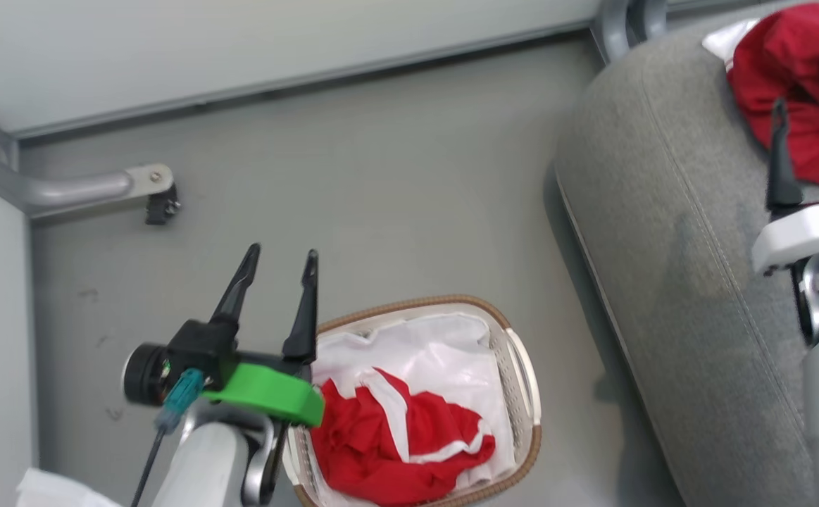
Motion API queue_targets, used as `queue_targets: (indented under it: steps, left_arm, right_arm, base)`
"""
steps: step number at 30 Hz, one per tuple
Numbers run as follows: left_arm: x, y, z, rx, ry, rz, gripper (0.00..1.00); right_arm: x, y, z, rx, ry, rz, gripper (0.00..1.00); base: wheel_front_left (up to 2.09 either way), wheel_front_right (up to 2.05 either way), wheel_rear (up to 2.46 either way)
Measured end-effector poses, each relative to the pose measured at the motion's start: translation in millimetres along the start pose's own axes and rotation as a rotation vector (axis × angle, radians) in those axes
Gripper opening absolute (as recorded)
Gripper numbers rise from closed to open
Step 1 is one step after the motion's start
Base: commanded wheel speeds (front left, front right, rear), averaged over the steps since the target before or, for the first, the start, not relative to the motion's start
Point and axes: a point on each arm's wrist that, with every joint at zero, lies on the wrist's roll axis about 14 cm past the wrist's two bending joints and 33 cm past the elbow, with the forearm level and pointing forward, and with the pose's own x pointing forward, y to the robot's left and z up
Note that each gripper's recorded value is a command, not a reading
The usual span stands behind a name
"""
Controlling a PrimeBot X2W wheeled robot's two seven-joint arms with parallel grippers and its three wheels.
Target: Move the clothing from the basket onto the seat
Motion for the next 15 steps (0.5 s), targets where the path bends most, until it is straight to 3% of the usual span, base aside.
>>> queue_targets:
  steps: [15]
  left_arm:
    - [-109,78,31,0.019,-0.075,0.352,1.0]
  right_arm:
    - [-68,101,26,0.252,-0.025,0.203,1.0]
  base:
    - [0.0,0.0,0.0]
